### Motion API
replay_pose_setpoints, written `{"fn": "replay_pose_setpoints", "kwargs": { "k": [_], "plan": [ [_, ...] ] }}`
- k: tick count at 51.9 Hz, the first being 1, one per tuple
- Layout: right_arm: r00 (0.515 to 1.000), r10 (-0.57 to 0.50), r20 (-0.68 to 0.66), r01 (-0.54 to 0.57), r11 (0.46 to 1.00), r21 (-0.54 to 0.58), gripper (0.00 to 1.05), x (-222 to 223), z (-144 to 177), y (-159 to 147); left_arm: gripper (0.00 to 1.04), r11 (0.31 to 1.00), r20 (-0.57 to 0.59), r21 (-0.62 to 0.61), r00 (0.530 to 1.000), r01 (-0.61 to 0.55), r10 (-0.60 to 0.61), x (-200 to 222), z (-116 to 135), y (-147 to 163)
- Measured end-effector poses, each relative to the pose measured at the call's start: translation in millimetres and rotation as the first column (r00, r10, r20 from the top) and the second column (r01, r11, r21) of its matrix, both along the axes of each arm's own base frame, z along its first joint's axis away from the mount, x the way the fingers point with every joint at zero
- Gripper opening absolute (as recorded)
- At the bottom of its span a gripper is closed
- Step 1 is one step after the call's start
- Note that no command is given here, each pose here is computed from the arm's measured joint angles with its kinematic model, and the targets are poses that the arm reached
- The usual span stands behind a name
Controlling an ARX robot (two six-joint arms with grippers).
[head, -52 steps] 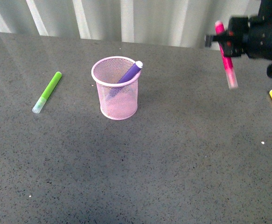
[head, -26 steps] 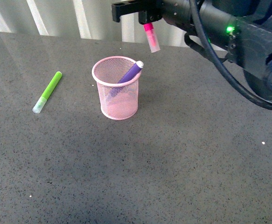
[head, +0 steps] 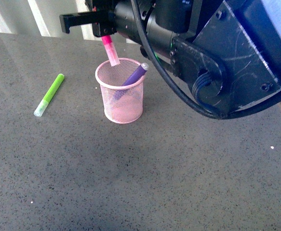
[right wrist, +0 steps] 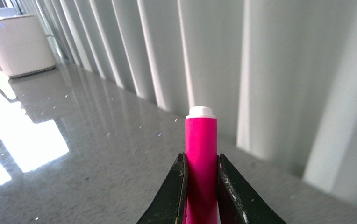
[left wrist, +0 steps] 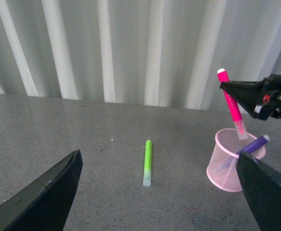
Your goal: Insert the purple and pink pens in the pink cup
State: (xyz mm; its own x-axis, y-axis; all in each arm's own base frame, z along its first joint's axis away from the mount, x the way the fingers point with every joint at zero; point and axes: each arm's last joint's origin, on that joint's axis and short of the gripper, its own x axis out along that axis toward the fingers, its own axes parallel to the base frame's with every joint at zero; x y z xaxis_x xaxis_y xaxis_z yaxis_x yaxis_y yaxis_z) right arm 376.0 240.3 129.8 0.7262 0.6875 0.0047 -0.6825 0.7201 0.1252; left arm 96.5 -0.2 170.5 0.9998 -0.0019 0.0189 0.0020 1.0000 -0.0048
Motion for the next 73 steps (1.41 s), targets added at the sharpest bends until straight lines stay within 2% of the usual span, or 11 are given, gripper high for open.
{"fn": "replay_pose_setpoints", "kwargs": {
  "k": [8, 44, 48, 60, 68, 73],
  "plan": [
    [1.0, 0.003, -0.018, -0.003, 1.0, -0.005, 0.12, -1, -11, 2, 0.98, 1.0, 0.0, 0.0, 1.0, 0.0, 0.0, 0, 0, 0],
    [0.999, 0.029, -0.044, -0.03, 1.0, -0.008, 0.12, 2, -26, 10, 0.98, 1.0, 0.0, 0.0, 1.0, 0.0, 0.0, 0, 0, 0],
    [0.998, 0.031, -0.048, -0.031, 0.999, -0.008, 0.31, 2, -27, 9, 0.98, 1.0, 0.0, 0.0, 1.0, 0.0, 0.0, 0, 0, 0],
    [0.998, 0.009, -0.066, -0.009, 1.0, 0.005, 0.72, 3, -24, 4, 0.98, 1.0, 0.0, 0.0, 1.0, 0.0, 0.0, 0, 0, 0],
    [0.997, -0.045, -0.055, 0.046, 0.999, 0.025, 0.99, -4, 4, -10, 0.98, 1.0, 0.0, 0.0, 1.0, 0.0, 0.0, 0, 0, 0],
    [0.994, -0.103, -0.039, 0.104, 0.994, 0.044, 0.97, -9, 30, -24, 0.98, 1.0, 0.0, 0.0, 1.0, 0.0, 0.0, 0, 0, 0]
  ]
}}
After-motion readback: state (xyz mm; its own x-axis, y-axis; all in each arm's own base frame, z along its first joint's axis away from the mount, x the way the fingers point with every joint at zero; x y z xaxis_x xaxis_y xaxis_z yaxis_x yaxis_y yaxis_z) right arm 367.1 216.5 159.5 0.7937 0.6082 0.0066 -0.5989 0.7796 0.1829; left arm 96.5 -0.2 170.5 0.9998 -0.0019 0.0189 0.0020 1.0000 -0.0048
